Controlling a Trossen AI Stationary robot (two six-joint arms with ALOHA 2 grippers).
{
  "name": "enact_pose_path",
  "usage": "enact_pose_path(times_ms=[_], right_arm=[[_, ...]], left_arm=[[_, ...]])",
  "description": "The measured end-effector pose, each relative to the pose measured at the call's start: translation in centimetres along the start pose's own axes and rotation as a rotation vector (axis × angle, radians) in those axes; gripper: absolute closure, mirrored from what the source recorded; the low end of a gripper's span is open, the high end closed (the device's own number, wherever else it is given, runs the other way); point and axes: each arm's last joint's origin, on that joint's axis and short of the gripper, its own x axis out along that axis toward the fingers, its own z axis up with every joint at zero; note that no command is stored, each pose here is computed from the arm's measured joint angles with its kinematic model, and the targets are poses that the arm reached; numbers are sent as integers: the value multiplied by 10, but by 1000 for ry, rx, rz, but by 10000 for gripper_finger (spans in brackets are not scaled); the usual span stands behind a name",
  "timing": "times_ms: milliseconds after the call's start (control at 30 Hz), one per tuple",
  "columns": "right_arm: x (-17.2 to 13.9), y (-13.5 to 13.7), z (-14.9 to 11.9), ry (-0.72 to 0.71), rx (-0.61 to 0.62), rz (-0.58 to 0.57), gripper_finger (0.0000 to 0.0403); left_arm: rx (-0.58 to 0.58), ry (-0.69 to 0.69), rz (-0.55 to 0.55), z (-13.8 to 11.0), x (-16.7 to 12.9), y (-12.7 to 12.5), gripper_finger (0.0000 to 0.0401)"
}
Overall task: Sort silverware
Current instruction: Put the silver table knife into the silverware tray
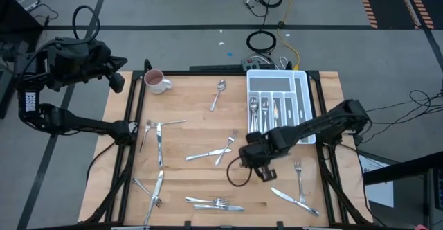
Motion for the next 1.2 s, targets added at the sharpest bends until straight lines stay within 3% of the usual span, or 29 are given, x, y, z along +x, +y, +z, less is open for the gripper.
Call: enact_pose_path(times_ms=[200,400,667,867,1200], right_arm=[[-11,-32,-17,184,-221,-29,403],[-18,-61,-36,388,-520,-49,402],[-24,-97,-53,528,-795,16,402],[-14,-112,-68,614,-857,49,402],[35,-106,-106,745,-921,117,402]], left_arm=[[0,0,0,0,0,0,388],[-19,0,0,0,0,0,388],[-67,0,0,0,0,0,388],[-92,0,0,0,0,0,388],[-135,0,0,0,0,0,388]])
